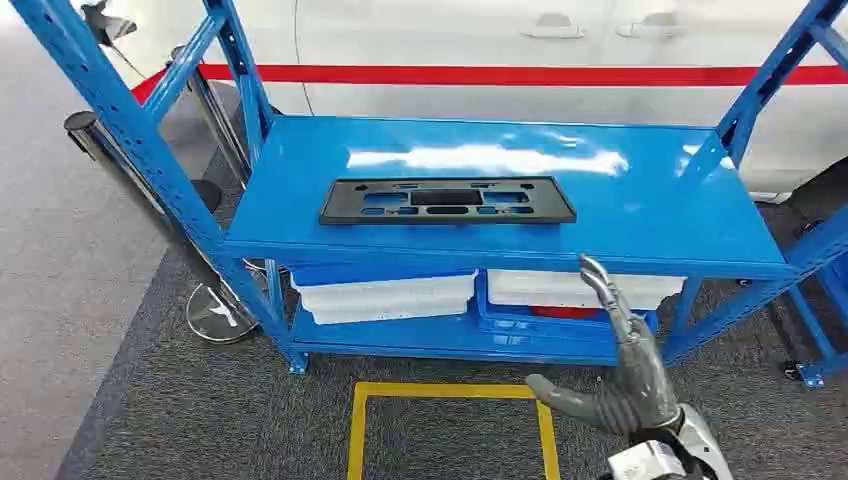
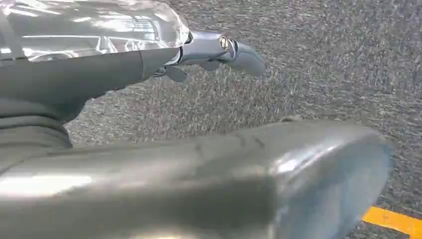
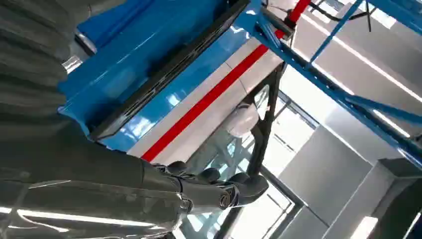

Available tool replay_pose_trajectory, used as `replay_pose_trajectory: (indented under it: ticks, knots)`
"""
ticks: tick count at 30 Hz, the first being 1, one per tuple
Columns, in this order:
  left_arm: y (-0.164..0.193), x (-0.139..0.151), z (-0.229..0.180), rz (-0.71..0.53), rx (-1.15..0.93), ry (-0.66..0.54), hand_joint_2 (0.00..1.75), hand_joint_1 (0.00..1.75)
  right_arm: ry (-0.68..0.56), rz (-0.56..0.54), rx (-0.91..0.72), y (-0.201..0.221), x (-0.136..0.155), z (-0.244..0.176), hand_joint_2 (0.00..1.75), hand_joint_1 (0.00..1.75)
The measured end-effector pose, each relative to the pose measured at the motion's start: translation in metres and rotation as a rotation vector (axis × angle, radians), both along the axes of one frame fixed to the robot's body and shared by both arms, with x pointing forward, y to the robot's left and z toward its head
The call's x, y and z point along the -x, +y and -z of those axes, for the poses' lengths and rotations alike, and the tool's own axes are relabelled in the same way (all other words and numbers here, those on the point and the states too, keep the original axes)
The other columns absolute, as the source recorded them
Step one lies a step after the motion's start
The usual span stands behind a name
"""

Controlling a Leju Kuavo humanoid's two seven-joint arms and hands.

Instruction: Take the parts from the cabinet and place them on the table.

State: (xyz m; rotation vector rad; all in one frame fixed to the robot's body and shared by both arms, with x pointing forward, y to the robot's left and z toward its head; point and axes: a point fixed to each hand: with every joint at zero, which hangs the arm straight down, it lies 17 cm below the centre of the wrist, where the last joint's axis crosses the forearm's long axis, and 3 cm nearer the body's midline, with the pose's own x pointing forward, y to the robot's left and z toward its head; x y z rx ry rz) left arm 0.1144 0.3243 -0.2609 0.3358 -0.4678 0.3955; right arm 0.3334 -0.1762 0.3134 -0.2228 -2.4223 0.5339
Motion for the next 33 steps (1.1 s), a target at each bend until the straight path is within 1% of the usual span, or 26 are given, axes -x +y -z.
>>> replay_pose_trajectory:
  ticks: [7,11,15,18,22,28,33]
  knots:
    - [-0.008,0.001,0.001,0.007,0.01,0.009,0.0,0.0,0.095,0.006,0.085,0.045,-0.033,0.034,1.75,0.0]
    - [-0.008,-0.002,0.0,0.005,0.011,0.004,0.0,0.0,0.12,0.006,0.127,0.074,-0.05,0.044,1.75,0.0]
    - [-0.011,-0.004,0.0,0.006,0.02,-0.003,0.0,0.0,0.131,-0.006,0.186,0.103,-0.059,0.056,1.75,0.0]
    - [-0.012,-0.006,0.0,0.007,0.027,-0.009,0.0,0.0,0.102,0.016,0.233,0.12,-0.064,0.056,1.75,0.0]
    - [-0.014,-0.005,0.0,0.018,0.033,-0.01,0.0,0.0,0.083,0.053,0.315,0.138,-0.068,0.069,1.75,0.0]
    - [-0.012,-0.009,-0.001,0.034,0.036,-0.021,0.0,0.0,-0.034,0.176,0.402,0.15,-0.076,0.059,1.75,0.0]
    - [-0.016,-0.013,-0.002,0.056,0.05,-0.037,0.0,0.0,-0.168,0.271,0.446,0.156,-0.076,0.038,1.75,0.0]
